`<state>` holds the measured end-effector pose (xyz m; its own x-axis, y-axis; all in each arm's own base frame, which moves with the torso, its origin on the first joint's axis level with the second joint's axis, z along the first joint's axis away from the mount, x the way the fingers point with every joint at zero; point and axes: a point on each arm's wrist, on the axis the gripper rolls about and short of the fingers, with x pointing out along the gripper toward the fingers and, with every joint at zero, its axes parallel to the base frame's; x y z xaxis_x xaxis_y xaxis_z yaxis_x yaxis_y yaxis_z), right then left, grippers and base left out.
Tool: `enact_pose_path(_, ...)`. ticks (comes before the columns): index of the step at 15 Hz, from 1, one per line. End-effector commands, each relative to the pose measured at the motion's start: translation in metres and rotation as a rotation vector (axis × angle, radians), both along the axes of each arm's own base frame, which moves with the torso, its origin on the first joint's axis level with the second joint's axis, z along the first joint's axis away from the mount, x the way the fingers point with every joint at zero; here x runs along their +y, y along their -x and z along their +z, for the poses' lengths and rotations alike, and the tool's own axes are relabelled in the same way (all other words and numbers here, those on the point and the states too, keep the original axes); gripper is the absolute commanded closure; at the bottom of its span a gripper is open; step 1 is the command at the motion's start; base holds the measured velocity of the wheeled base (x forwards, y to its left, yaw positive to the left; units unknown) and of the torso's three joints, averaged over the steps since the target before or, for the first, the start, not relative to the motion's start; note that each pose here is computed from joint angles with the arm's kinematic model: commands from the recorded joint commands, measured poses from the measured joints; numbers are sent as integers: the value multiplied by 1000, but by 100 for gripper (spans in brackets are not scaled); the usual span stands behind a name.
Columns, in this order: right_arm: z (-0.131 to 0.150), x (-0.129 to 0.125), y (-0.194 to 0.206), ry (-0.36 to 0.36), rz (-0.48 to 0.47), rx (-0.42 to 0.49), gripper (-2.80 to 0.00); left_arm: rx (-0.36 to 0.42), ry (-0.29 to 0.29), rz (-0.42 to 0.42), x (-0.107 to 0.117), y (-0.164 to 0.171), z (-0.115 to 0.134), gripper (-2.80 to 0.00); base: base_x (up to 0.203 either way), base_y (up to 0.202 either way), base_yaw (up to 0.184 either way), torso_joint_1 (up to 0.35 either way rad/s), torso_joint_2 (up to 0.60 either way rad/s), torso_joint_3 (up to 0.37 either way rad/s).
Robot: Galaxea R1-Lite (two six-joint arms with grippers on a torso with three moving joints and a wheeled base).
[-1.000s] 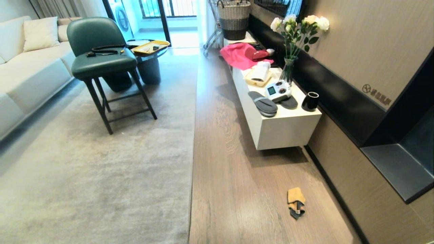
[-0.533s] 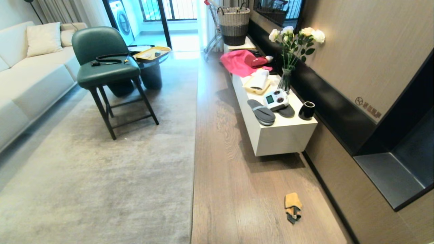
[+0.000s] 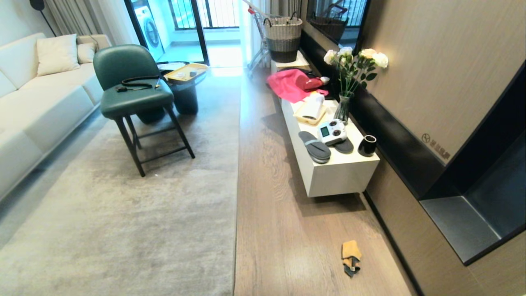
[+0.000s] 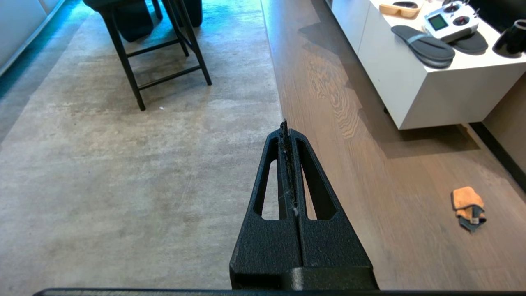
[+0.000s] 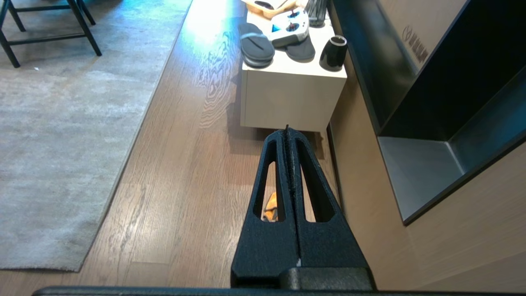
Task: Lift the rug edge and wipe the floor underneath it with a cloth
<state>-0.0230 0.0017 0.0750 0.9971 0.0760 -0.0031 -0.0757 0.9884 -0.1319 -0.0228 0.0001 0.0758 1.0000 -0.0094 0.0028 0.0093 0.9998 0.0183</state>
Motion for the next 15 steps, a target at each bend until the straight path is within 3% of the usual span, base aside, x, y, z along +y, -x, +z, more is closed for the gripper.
enact_pose_path(1,0,0,0,1,1,1,0,-1,0,0,0,0,0,0,0,0,0,194,-544,-364)
enact_pose_path(7,0,0,0,2,-1,1,0,0,0,0,0,0,0,0,0,0,0,224,-586,-370)
enact_pose_path(15,0,0,0,2,1,1,0,0,0,0,0,0,0,0,0,0,0,162,-389,-227)
